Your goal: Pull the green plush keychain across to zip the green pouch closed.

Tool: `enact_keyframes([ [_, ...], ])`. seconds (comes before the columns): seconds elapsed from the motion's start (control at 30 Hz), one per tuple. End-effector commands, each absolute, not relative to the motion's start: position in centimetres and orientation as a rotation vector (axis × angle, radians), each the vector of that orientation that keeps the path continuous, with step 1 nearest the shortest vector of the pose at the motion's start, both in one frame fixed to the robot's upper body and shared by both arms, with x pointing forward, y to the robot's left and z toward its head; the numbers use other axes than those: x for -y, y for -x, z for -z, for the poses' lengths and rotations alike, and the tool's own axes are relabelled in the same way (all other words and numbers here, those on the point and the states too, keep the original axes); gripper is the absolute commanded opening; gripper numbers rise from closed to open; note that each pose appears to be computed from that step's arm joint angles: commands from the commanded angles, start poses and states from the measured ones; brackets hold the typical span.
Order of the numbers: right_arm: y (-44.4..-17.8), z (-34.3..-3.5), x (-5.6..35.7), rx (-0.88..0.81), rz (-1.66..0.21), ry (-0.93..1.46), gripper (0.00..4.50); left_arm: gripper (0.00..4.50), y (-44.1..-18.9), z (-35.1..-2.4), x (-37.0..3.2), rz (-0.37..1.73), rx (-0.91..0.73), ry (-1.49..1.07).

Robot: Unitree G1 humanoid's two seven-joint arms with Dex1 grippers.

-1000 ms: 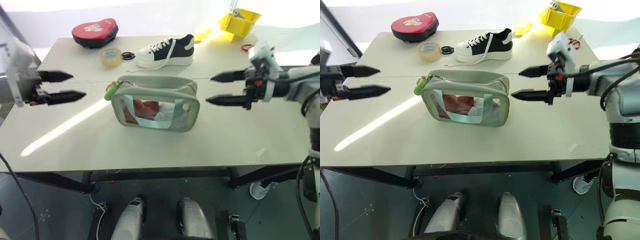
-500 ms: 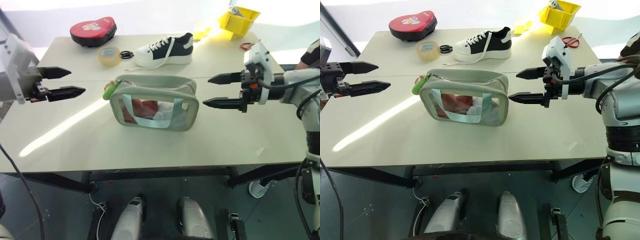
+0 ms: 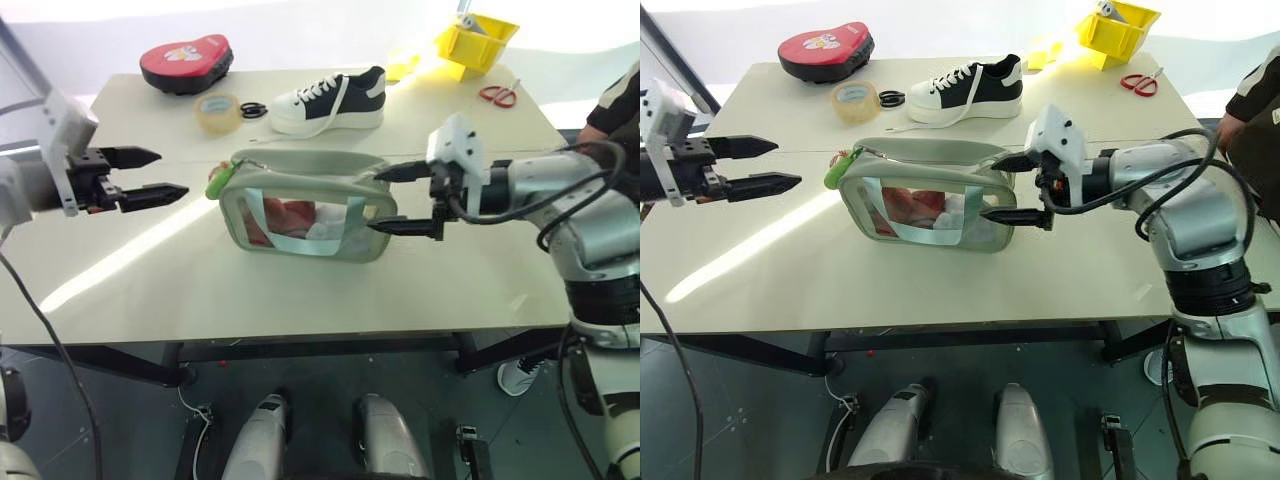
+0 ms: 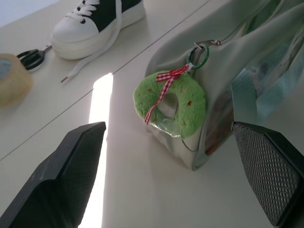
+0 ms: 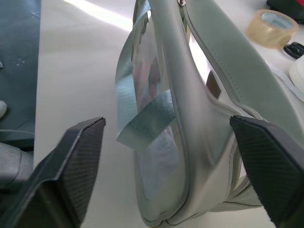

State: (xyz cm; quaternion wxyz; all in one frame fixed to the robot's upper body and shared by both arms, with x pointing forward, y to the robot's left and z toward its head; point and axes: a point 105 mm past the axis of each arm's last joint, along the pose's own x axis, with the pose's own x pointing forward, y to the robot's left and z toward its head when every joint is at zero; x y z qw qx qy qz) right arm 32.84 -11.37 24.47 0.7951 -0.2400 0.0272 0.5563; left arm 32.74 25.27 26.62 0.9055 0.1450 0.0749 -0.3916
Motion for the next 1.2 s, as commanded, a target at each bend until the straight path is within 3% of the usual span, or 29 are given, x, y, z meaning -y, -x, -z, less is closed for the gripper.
enact_keyframes([
  [0.03,-32.9,-24.4,11.5,-0.039,-1.194,0.565,2.59,4.50,-32.5,-27.6,-25.1,0.802,-0.121,-0.335],
  [0.2,-33.0,-24.5,11.5,-0.032,-1.201,0.574,0.04,4.50,-32.6,-27.4,-25.2,0.796,-0.124,-0.323],
  [0.47,-33.7,-24.7,11.3,-0.004,-1.198,0.624,0.04,4.50,-35.5,-24.3,-24.1,0.686,-0.092,-0.105],
  [0.77,-33.9,-25.0,11.1,0.003,-1.193,0.630,0.04,4.50,-35.8,-23.0,-22.3,0.743,-0.096,-0.053],
  [0.9,-33.9,-25.0,11.0,0.003,-1.194,0.630,0.00,3.24,-35.4,-23.7,-21.8,0.788,-0.089,-0.024],
  [1.1,-34.0,-24.9,11.0,0.005,-1.190,0.629,0.00,0.06,-35.3,-23.7,-21.4,0.824,-0.102,-0.018],
  [1.2,-34.1,-24.9,11.0,0.006,-1.188,0.629,0.00,0.06,-35.5,-23.3,-21.3,0.823,-0.106,-0.023],
])
